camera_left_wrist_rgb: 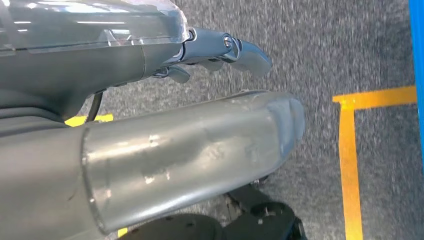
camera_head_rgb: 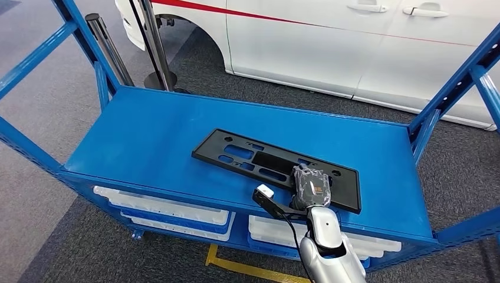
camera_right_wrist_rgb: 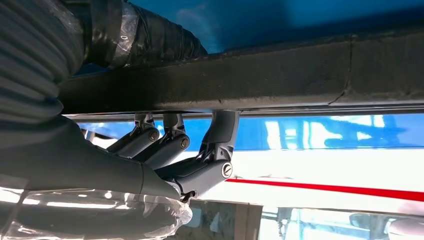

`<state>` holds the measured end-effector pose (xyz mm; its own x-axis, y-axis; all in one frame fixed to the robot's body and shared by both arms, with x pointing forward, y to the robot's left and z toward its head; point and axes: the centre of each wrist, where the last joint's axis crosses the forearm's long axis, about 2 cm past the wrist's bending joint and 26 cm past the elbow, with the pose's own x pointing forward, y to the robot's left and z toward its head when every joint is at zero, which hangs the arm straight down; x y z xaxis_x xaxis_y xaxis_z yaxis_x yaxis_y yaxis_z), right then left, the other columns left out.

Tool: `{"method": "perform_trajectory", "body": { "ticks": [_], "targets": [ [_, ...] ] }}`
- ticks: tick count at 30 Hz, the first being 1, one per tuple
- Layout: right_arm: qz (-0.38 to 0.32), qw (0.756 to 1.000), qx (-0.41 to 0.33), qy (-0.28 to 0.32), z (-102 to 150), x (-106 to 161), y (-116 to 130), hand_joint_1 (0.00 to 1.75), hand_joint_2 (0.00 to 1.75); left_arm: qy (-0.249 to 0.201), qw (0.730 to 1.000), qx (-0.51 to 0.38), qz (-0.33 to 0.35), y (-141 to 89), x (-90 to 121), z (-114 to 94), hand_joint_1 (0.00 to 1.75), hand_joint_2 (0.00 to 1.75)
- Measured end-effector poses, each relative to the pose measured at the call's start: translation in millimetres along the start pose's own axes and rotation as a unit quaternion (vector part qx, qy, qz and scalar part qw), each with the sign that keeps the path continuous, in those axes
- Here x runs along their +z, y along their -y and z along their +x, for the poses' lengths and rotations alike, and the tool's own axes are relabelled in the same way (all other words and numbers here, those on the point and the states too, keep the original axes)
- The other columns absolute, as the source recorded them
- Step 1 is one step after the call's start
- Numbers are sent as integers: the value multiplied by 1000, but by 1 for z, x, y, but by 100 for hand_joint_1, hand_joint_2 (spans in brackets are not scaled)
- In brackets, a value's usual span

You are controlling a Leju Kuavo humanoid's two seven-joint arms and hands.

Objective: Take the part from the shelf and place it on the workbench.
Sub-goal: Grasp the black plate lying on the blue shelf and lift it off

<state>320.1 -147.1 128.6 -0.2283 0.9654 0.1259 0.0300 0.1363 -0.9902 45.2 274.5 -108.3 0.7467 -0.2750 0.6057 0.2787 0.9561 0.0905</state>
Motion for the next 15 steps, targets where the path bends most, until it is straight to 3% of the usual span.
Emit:
{"method": "perform_trajectory", "body": {
  "ticks": [6, 10, 12, 15],
  "targets": [
    [0, 999, -42, 28, 3, 0, 5, 175, 175, 1, 1000, 2, 4, 0, -1, 3, 0, 0],
    [-23, 981, -182, 62, 16, 0, 24, 175, 175, -5, 1000, 7, 19, -1, -3, 6, 0, 0],
    [-37, 951, -296, 82, 31, 0, 43, 175, 175, -7, 1000, 14, 26, -1, -3, 5, 0, 0],
    [-48, 874, -467, 124, 49, 2, 78, 175, 175, -7, 999, 23, 32, -3, -2, 3, 0, 0]
  ]
}}
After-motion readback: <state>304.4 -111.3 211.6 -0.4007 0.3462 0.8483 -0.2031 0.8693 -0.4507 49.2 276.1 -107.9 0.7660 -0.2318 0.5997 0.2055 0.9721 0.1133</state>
